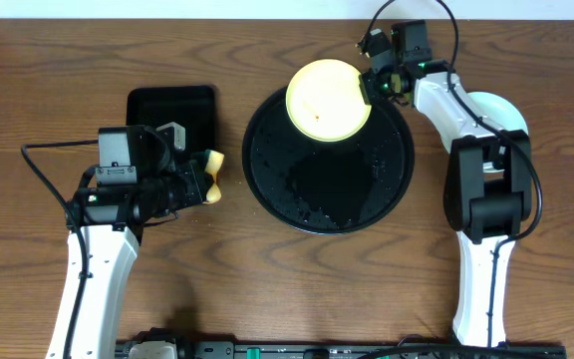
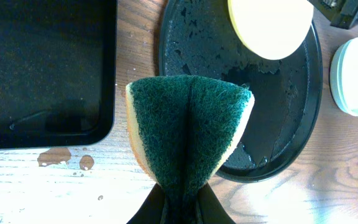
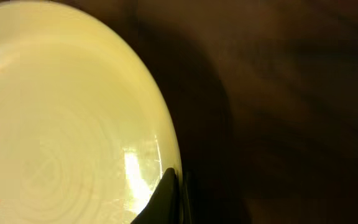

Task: Clean dirty plates on tray and stack at the side
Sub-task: 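Reach the right gripper to the yellow plate and grasp its rim, then drag the yellow plate toward the tray's right edge and tilt it up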

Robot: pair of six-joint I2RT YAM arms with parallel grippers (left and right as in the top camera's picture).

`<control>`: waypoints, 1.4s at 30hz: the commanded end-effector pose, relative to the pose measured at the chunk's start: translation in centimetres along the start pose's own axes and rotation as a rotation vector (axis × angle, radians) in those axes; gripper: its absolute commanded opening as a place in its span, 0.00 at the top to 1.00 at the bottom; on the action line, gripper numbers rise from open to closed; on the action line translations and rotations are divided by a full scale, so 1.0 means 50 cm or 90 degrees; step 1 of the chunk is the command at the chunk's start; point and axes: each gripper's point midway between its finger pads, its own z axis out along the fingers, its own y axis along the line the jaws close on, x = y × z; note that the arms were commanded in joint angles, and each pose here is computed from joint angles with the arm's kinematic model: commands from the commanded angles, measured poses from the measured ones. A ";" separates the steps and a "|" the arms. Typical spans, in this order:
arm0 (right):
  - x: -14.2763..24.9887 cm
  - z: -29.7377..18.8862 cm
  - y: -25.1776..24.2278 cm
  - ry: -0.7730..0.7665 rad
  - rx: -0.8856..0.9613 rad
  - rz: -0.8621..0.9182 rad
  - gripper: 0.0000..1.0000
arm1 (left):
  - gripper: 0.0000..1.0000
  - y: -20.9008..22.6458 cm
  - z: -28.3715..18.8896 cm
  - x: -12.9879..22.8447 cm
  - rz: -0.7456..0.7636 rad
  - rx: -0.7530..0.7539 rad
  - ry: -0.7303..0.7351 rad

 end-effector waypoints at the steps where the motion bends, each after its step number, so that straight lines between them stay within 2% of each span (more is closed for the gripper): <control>1: -0.071 -0.132 -0.023 -0.052 0.045 0.066 0.99 | 0.92 0.004 -0.001 -0.003 0.009 -0.004 -0.004; 7: -0.020 -0.307 -0.050 0.017 0.117 0.202 0.99 | 0.92 0.004 -0.001 -0.003 0.009 -0.004 -0.003; 14: 0.122 -0.391 -0.052 0.180 0.132 0.343 0.99 | 0.92 0.004 -0.001 -0.003 0.009 -0.004 -0.003; 22: 0.249 -0.365 -0.034 0.305 0.129 0.383 0.99 | 0.92 0.004 -0.001 -0.002 0.008 -0.005 -0.002; 27: 0.313 -0.323 -0.031 0.334 0.129 0.398 0.99 | 0.92 0.004 -0.001 -0.002 0.009 -0.005 -0.002; 33: 0.351 -0.294 -0.027 0.342 0.129 0.397 0.98 | 0.92 0.004 -0.001 -0.002 0.028 -0.005 -0.002; 40: 0.367 -0.290 -0.024 0.354 0.125 0.387 0.83 | 0.92 0.004 -0.001 -0.002 0.030 -0.005 -0.002; 42: 0.372 -0.289 -0.023 0.357 0.125 0.388 0.75 | 0.92 0.004 -0.001 -0.002 0.030 -0.005 -0.002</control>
